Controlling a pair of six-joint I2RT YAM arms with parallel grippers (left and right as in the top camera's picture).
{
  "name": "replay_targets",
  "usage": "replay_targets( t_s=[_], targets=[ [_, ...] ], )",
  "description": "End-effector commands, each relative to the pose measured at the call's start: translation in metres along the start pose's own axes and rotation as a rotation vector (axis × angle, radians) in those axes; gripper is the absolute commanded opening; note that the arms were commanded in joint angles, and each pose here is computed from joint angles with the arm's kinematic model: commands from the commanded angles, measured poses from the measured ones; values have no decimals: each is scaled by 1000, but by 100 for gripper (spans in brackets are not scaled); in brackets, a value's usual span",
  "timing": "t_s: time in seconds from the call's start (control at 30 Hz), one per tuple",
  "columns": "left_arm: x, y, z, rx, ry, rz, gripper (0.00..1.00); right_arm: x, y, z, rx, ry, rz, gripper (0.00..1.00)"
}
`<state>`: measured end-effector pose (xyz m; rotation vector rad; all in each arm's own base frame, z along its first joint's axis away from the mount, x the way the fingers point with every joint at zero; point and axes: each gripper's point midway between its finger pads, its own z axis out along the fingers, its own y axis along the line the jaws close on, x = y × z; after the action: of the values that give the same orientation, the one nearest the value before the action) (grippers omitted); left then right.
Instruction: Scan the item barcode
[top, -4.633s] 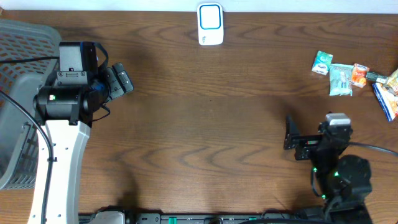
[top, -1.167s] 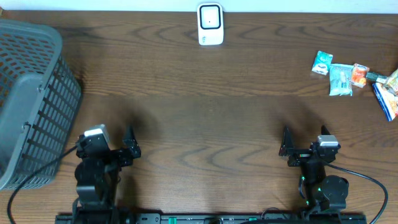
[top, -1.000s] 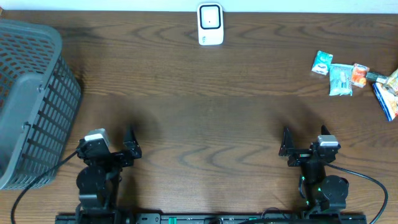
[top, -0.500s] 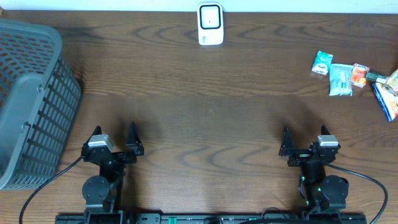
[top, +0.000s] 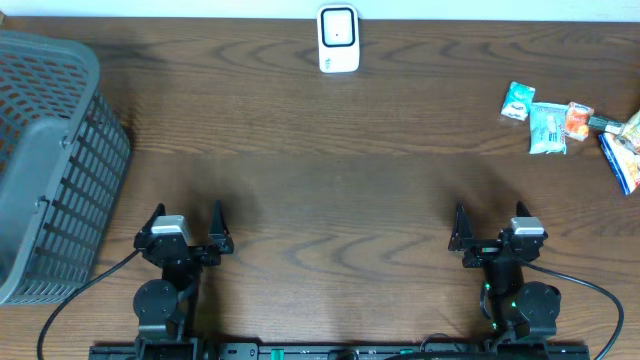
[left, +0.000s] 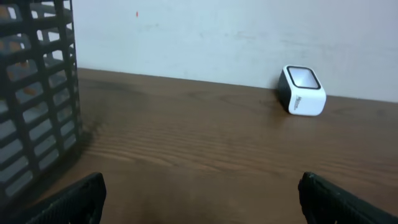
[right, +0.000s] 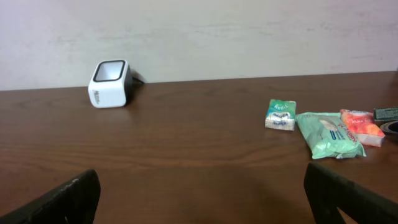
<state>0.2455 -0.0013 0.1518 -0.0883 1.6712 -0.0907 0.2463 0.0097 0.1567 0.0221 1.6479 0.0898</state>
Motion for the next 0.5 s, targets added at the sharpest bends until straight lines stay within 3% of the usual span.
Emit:
replay_targets(
  t_s=[0.0, 0.47],
  targets=[
    [14, -1, 0, 10, 49, 73, 98, 1, -1, 0, 3, 2, -8, 99],
    [15, 4, 0, -16, 50, 79, 98, 1, -1, 0, 3, 1, -8, 99]
  ],
)
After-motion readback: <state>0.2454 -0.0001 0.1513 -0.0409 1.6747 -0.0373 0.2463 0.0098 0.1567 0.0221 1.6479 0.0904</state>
